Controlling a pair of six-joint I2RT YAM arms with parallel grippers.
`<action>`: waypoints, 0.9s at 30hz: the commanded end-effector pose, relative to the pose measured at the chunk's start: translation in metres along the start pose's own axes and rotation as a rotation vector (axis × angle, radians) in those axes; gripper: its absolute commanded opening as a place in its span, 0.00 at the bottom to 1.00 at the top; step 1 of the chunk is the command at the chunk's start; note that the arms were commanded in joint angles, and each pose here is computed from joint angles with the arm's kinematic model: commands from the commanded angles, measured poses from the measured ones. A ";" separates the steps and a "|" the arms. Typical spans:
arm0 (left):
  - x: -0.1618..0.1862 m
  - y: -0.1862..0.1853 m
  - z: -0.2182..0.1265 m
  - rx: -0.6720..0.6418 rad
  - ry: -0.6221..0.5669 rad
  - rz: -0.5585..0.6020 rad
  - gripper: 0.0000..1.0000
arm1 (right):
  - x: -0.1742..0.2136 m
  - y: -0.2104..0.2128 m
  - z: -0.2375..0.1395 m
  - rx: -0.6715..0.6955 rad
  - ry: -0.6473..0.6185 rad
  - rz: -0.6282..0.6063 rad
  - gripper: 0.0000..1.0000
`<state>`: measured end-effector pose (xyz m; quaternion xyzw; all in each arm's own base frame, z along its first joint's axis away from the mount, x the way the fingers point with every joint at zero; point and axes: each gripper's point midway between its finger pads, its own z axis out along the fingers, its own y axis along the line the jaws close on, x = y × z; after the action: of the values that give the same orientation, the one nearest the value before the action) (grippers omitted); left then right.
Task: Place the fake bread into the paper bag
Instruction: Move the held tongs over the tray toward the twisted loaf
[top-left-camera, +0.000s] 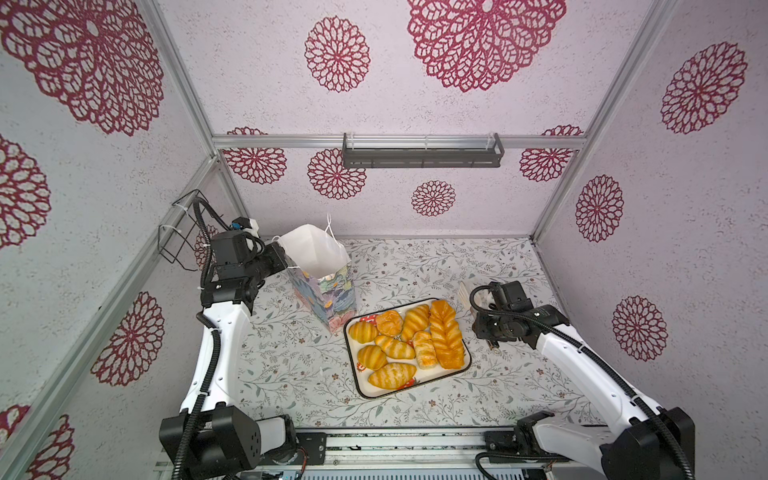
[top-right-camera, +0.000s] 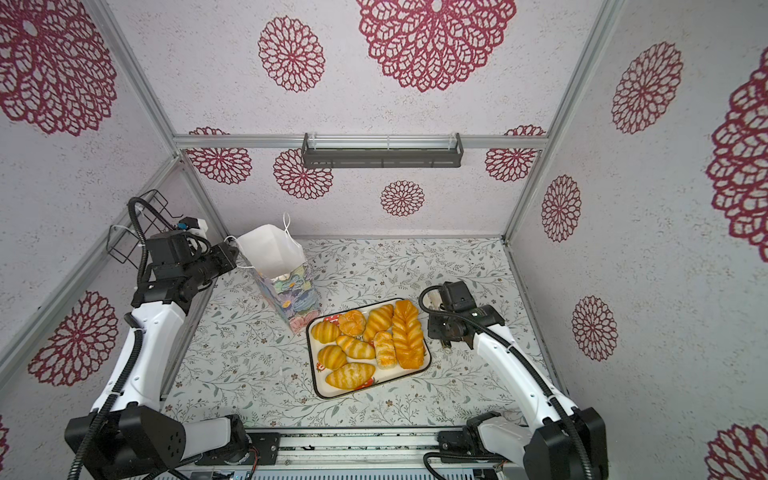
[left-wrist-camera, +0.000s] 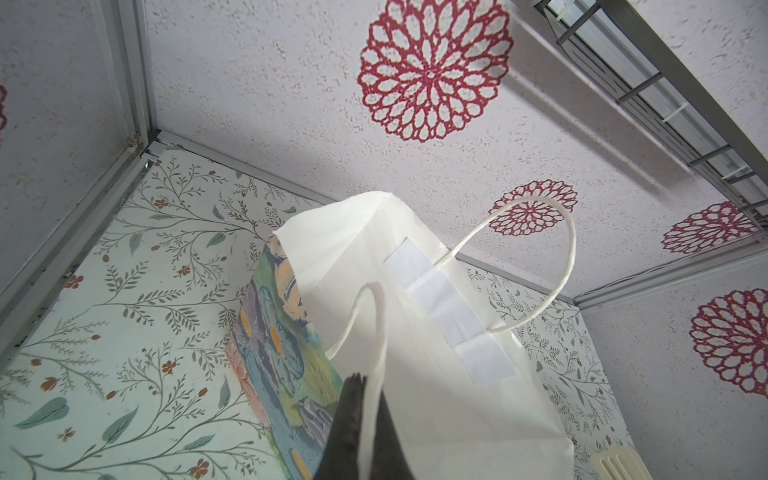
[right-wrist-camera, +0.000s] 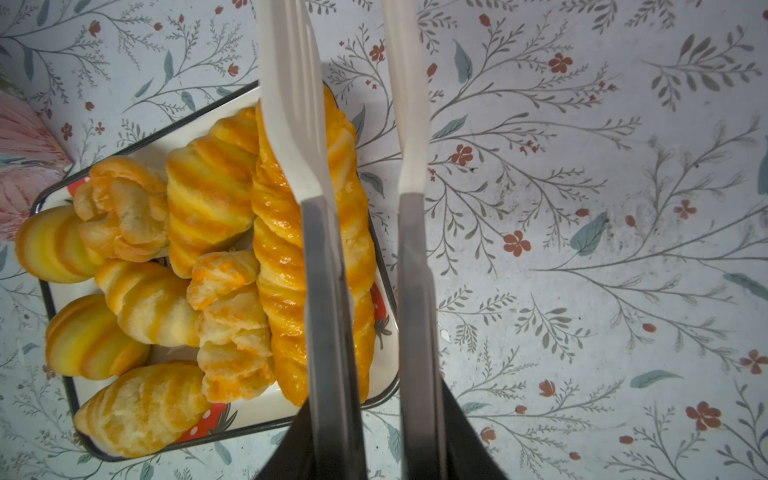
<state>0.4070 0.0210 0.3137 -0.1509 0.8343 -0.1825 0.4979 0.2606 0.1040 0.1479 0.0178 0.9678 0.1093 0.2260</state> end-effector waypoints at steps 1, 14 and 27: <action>-0.008 -0.002 -0.008 0.003 -0.031 0.004 0.00 | 0.010 0.006 -0.014 -0.044 0.021 0.013 0.36; -0.014 0.003 -0.011 0.020 -0.052 -0.041 0.00 | 0.045 0.007 -0.020 -0.086 0.125 0.006 0.37; -0.015 0.006 -0.009 0.033 -0.051 -0.070 0.00 | 0.062 0.011 -0.017 -0.114 0.178 -0.006 0.41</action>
<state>0.4041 0.0346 0.3216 -0.1791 0.8205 -0.2000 0.5046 0.2019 0.1123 0.1331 -0.0017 0.9791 0.1517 0.1356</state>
